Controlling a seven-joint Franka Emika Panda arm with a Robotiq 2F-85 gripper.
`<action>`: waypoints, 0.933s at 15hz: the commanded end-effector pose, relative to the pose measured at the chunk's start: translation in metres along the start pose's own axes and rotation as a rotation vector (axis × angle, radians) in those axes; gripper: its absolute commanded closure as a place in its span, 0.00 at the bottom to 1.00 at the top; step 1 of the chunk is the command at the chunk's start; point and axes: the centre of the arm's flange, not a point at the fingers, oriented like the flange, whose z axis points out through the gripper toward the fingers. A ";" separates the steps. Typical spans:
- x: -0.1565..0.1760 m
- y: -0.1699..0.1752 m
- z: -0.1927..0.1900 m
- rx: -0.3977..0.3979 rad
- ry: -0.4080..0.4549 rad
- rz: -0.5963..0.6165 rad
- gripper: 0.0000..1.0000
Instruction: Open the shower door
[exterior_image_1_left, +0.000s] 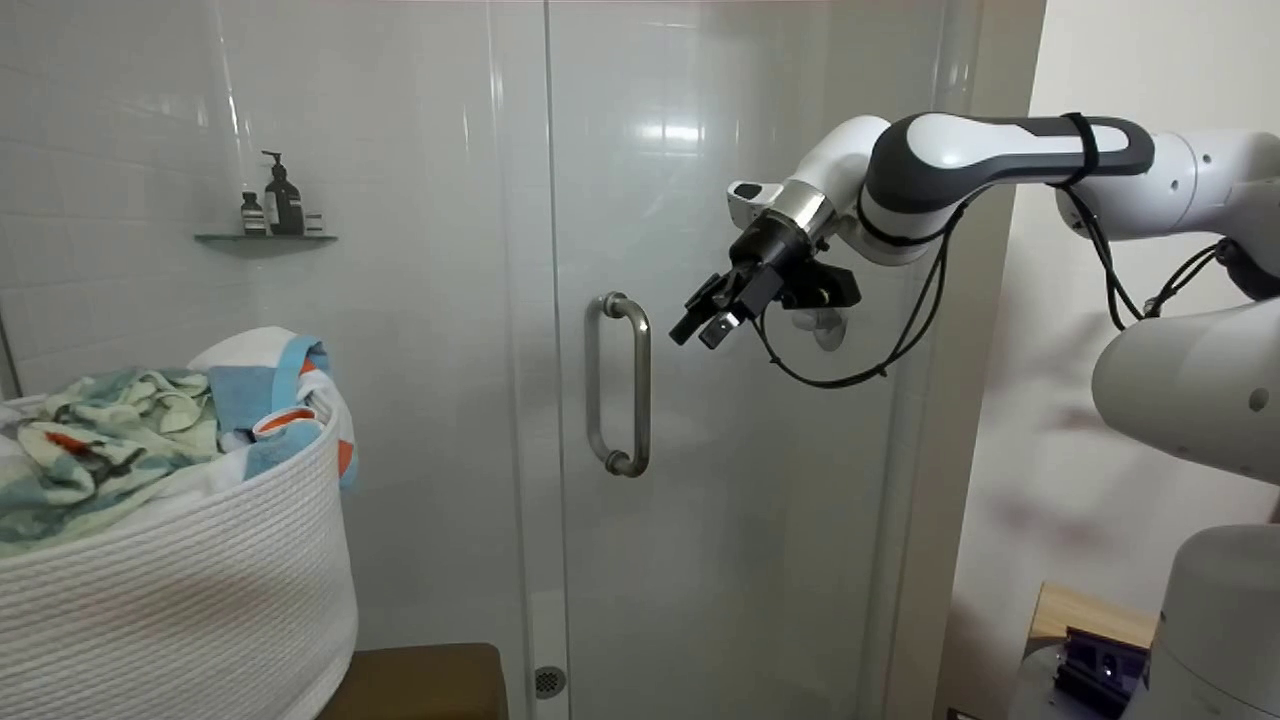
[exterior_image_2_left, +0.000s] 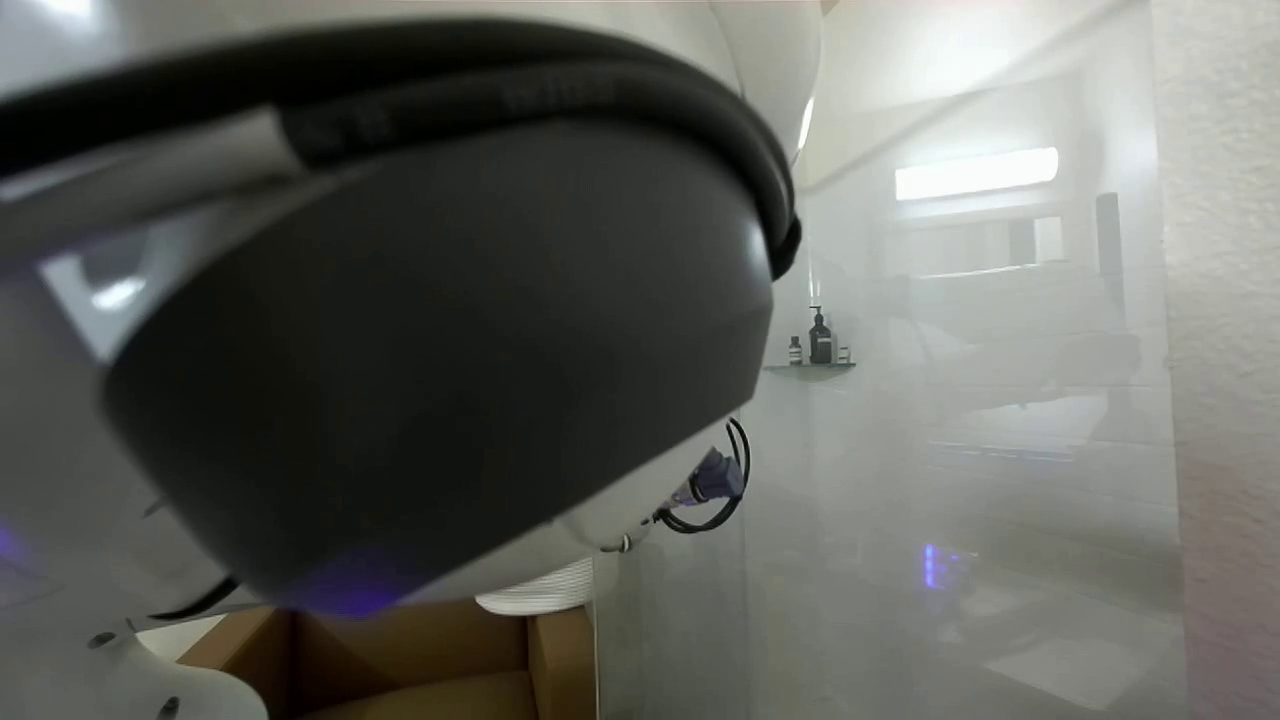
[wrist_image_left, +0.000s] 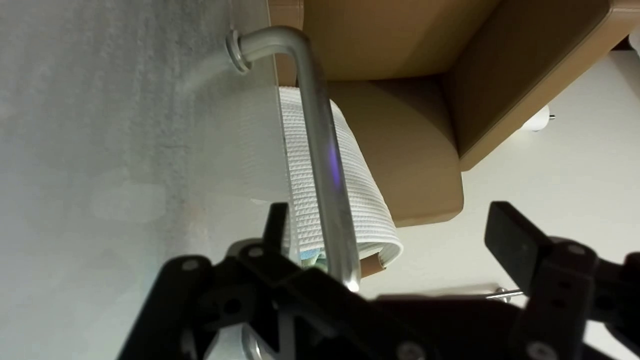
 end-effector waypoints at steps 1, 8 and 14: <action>0.003 -0.009 -0.003 -0.001 -0.032 -0.012 0.00; 0.018 -0.012 0.001 0.010 -0.085 -0.027 0.00; 0.031 -0.013 0.006 0.017 -0.139 -0.053 0.00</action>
